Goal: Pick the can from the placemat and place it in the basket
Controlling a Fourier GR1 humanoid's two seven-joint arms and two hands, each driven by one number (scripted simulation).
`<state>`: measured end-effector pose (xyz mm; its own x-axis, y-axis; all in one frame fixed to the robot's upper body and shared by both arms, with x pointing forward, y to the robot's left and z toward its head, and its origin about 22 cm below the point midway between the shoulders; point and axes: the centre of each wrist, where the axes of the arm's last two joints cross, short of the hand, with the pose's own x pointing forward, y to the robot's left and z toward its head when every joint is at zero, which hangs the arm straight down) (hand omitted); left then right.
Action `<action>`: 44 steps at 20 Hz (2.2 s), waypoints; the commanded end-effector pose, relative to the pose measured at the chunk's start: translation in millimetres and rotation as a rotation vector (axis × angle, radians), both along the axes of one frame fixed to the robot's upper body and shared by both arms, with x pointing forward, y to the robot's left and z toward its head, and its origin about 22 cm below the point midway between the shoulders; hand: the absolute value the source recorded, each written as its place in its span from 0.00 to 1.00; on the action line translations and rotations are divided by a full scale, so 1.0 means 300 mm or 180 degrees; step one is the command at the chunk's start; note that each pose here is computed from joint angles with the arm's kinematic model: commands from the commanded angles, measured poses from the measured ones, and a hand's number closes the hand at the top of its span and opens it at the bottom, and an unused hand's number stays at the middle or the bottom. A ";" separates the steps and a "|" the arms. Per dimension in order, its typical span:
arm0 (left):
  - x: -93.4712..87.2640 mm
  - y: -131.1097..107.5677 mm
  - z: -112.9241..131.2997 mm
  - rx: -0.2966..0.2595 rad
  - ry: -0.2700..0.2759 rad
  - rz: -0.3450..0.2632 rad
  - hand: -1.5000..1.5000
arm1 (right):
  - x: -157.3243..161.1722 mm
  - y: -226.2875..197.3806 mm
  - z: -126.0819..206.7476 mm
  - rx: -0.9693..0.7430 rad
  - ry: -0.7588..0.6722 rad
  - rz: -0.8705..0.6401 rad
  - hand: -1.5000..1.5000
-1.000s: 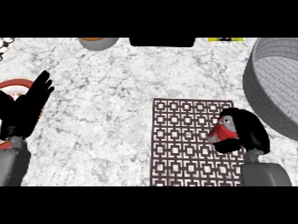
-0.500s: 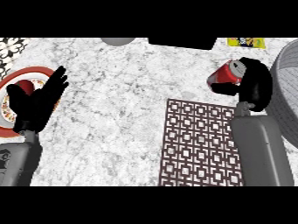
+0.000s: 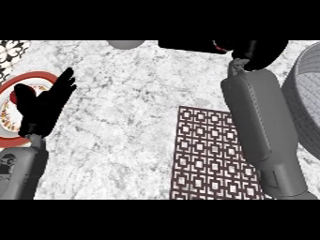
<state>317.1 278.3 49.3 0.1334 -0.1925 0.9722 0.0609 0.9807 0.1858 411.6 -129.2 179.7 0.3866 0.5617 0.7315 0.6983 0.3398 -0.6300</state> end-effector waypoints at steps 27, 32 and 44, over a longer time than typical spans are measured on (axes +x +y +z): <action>-0.047 0.049 -0.033 -0.0039 0.0061 0.0277 0.50 | 0.220 -0.313 0.275 -0.0335 0.0123 -0.1882 1.00; -0.048 0.076 -0.014 -0.0006 0.0069 0.0316 0.50 | 0.215 -0.401 0.200 -0.0450 0.0262 -0.1867 1.00; -0.066 0.109 -0.030 -0.0020 0.0075 0.0346 0.50 | 0.146 -0.594 0.003 -0.0309 -0.0212 -0.2344 1.00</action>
<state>300.3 308.6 43.2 0.1746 -0.1661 0.9705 -0.0432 0.9834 0.1761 465.4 -282.2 191.6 0.6813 0.4161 0.6022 0.7101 -0.1761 -0.6817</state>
